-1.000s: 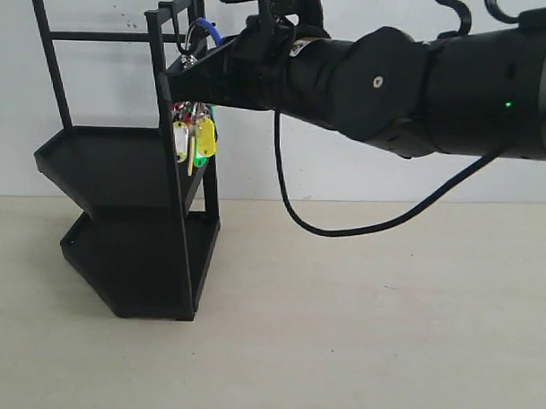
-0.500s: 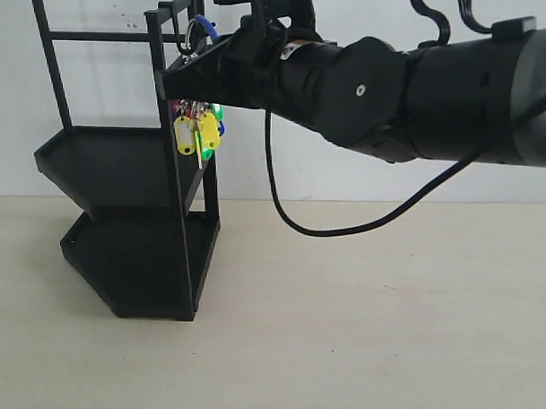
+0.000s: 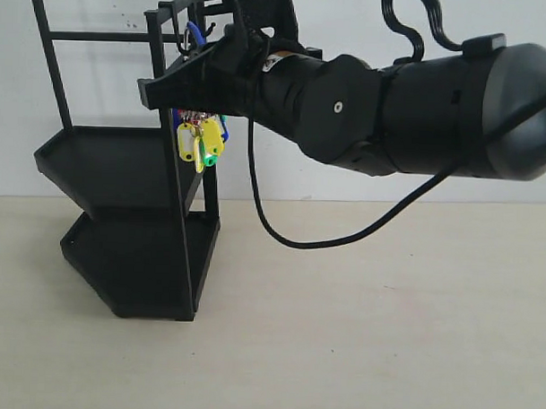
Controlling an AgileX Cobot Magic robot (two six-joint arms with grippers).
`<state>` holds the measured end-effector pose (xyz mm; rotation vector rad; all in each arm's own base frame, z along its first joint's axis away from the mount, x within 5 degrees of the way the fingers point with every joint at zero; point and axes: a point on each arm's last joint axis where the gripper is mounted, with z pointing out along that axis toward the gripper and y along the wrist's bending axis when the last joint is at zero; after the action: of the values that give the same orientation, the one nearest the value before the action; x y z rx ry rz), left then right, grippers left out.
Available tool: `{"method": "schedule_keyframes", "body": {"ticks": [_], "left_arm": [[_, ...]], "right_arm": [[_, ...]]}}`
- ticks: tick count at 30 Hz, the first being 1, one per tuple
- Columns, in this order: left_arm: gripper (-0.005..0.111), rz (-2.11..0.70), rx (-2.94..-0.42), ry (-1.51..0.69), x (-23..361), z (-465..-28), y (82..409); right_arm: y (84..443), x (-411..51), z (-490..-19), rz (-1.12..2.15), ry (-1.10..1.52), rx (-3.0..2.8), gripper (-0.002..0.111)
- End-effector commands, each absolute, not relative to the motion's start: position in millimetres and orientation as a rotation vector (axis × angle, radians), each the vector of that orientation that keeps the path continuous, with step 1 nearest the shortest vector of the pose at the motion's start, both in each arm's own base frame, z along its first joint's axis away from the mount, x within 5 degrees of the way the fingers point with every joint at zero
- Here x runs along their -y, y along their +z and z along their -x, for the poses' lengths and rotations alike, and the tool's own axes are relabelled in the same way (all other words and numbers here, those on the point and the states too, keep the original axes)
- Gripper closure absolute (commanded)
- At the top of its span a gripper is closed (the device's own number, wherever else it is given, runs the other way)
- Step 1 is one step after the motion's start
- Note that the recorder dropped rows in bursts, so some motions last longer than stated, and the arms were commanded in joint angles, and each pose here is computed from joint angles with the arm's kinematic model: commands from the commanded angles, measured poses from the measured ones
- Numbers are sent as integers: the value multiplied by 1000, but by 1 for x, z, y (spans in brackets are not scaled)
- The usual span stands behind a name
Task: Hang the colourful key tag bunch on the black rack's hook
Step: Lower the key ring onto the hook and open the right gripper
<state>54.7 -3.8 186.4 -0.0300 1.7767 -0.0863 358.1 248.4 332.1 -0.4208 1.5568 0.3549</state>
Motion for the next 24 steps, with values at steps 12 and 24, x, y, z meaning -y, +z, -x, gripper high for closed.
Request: {"method": "schedule_keyframes", "body": {"ticks": [12,24], "left_arm": [[102,24,-1766,-79,4,-55,188],[102,24,-1766,-79,4,-55,188]], "right_arm": [[337,-249,-358,445,331,-1532,108],[337,-249,-357,452,327,-1534,100]]}}
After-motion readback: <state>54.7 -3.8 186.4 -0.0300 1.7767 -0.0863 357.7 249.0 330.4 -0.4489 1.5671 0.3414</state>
